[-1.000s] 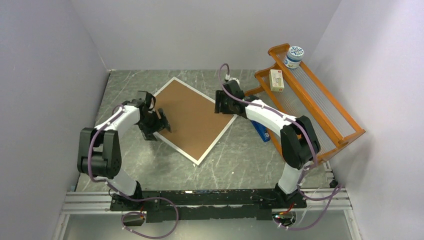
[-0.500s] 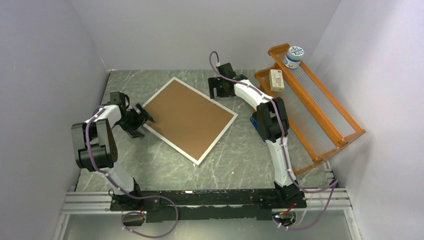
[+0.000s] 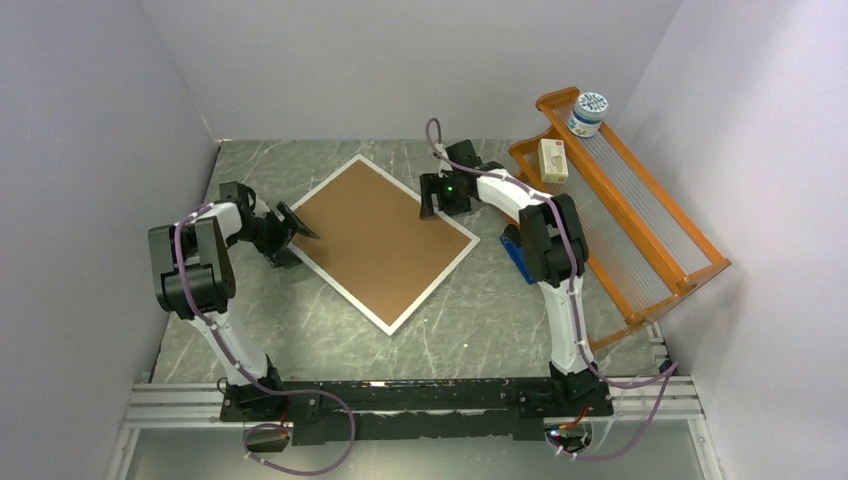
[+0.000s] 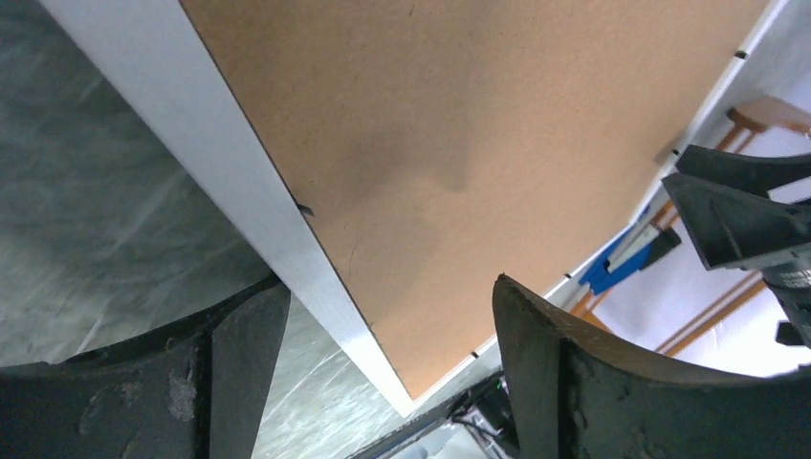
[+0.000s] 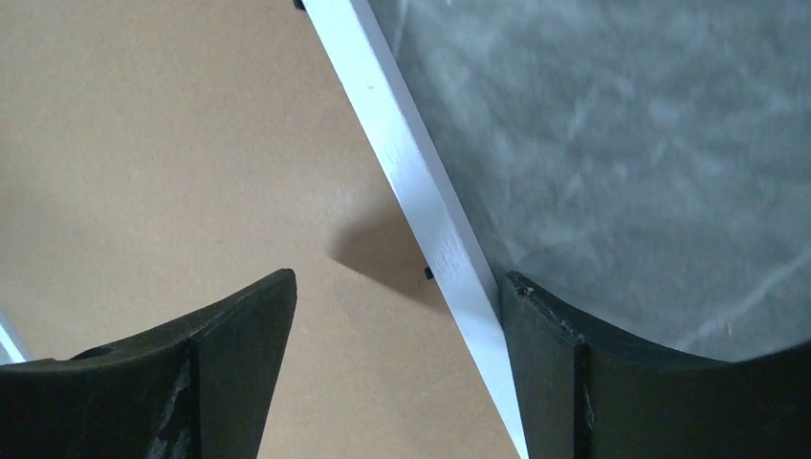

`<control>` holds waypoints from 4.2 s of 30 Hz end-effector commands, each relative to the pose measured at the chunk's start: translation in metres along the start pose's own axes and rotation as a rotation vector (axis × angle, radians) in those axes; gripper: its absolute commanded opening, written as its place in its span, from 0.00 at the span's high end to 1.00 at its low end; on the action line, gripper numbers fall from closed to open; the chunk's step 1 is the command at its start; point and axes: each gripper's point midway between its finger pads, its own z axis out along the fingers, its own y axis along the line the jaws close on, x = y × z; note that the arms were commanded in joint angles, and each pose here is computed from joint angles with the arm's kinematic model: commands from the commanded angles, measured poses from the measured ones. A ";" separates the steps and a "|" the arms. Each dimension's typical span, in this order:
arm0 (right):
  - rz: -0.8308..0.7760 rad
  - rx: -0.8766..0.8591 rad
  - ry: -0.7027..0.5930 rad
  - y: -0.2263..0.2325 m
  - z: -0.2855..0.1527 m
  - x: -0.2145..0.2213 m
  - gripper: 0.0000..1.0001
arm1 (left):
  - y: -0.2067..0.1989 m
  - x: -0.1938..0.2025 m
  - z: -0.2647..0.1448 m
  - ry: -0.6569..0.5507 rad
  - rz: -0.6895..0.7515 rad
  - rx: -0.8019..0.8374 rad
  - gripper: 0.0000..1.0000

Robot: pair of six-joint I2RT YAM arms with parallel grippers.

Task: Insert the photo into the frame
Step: Adjust the photo frame at the center of the board, then install the photo frame at the center of the board.

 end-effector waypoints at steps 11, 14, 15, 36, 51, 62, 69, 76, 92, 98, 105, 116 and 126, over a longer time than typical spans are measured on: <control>0.139 0.040 0.038 0.024 -0.086 0.078 0.28 | -0.032 0.021 0.032 0.135 0.132 0.158 0.42; 0.168 0.231 0.007 0.002 -0.100 0.080 0.25 | -0.024 0.020 0.031 0.093 0.125 0.107 0.44; 0.185 0.309 -0.011 -0.006 -0.107 0.077 0.23 | -0.021 0.018 0.029 0.071 0.126 0.080 0.42; -0.190 0.070 0.112 0.202 -0.049 0.082 0.36 | -0.008 0.101 0.004 0.140 0.071 0.163 0.49; -0.378 0.089 0.186 0.226 -0.022 0.146 0.24 | 0.061 0.122 0.021 0.182 0.027 -0.190 0.78; -0.334 0.108 0.222 0.215 -0.003 0.170 0.19 | 0.067 0.128 0.024 0.204 0.017 -0.206 0.83; -0.308 0.095 0.194 0.219 0.002 0.165 0.18 | 0.069 0.131 0.025 0.215 0.016 -0.212 0.85; -0.270 -0.004 0.149 0.238 -0.007 0.149 0.45 | 0.070 0.131 0.025 0.213 0.018 -0.220 0.89; -0.090 -0.742 0.243 0.291 -0.052 0.135 0.90 | 0.070 0.128 0.026 0.216 0.017 -0.229 0.92; -0.095 -0.775 0.292 0.296 -0.045 0.144 0.88 | 0.074 0.129 0.026 0.218 0.013 -0.246 0.92; -0.059 -0.728 0.350 0.283 -0.026 0.159 0.87 | 0.075 0.129 0.026 0.217 0.012 -0.251 0.92; 0.001 -0.651 0.351 0.265 -0.002 0.163 0.87 | 0.075 0.129 0.026 0.219 0.013 -0.254 0.92; 0.032 -0.608 0.345 0.255 0.009 0.161 0.86 | 0.074 0.128 0.026 0.218 0.013 -0.252 0.93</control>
